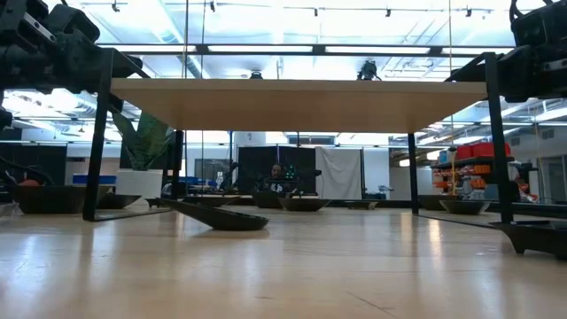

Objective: Pick & Place Mini shaped plates

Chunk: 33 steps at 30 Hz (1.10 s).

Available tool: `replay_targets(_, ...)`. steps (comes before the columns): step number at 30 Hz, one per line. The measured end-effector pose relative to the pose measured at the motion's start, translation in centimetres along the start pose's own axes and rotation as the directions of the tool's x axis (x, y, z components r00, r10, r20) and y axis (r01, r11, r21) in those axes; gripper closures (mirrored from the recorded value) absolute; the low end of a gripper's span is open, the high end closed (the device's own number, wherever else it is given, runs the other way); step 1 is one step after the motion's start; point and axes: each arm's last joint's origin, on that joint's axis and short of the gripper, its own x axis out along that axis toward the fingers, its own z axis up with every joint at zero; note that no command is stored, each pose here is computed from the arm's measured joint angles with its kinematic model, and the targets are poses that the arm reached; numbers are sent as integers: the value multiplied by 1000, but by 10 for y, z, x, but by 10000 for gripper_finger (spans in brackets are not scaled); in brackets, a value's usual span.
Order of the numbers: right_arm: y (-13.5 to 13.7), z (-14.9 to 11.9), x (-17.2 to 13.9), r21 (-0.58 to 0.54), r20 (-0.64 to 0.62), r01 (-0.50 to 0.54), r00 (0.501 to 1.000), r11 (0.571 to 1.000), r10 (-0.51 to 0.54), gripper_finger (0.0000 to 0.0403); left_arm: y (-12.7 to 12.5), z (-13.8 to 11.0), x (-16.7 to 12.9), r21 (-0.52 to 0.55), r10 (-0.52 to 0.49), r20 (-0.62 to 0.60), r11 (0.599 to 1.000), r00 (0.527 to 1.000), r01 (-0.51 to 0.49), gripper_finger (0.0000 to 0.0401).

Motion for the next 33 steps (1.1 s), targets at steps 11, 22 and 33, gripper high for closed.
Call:
replay_targets(11, 0, 0, 0, 0, 0, 0, 1000, 1000, 0, 392, 0, 0, 0, 0, 0, 1, 1000, 1000, 0, 387)
replay_targets(22, 0, 0, 0, 0, 0, 0, 1000, 1000, 0, 392, 0, 0, 0, 0, 0, 0, 1000, 1000, 0, 387)
replay_targets(33, -2, 7, 0, 96, 56, 9, 998, 995, -14, 392, 0, 0, 0, 0, 0, 0, 1000, 1000, 0, 387)
